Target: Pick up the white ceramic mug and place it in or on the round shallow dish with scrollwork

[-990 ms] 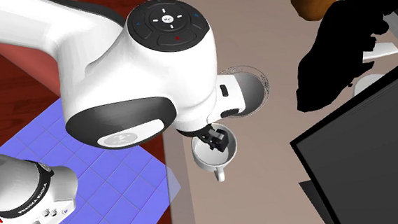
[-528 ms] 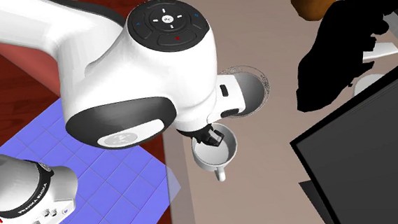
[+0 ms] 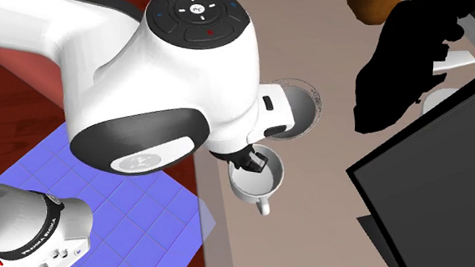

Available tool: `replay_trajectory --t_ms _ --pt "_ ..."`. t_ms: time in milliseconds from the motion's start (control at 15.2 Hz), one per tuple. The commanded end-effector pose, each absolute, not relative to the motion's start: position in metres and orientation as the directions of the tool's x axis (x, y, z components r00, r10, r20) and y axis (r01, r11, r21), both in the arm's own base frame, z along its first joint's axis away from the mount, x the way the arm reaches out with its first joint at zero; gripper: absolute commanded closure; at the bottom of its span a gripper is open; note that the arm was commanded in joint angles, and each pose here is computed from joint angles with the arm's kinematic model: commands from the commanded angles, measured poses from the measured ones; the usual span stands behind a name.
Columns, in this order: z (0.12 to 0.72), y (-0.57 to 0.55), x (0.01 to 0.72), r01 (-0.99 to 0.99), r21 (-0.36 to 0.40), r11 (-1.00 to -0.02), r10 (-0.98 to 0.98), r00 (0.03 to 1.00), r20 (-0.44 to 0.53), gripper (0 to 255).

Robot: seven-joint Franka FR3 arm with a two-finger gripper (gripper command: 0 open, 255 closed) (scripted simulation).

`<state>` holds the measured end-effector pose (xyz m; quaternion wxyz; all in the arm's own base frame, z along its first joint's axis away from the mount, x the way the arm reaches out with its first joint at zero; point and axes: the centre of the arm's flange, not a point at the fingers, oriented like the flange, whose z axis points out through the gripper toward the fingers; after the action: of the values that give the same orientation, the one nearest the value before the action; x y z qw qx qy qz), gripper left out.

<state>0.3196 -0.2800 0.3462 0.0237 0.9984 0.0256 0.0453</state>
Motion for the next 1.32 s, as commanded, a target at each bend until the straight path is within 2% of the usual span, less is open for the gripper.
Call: replay_trajectory --t_ms 0,1254 --pt "0.357 -0.281 0.32 0.049 0.05 -0.998 0.053 0.995 0.089 255" --pt "0.457 -0.281 0.32 0.049 0.05 -0.998 0.053 0.995 0.089 255"
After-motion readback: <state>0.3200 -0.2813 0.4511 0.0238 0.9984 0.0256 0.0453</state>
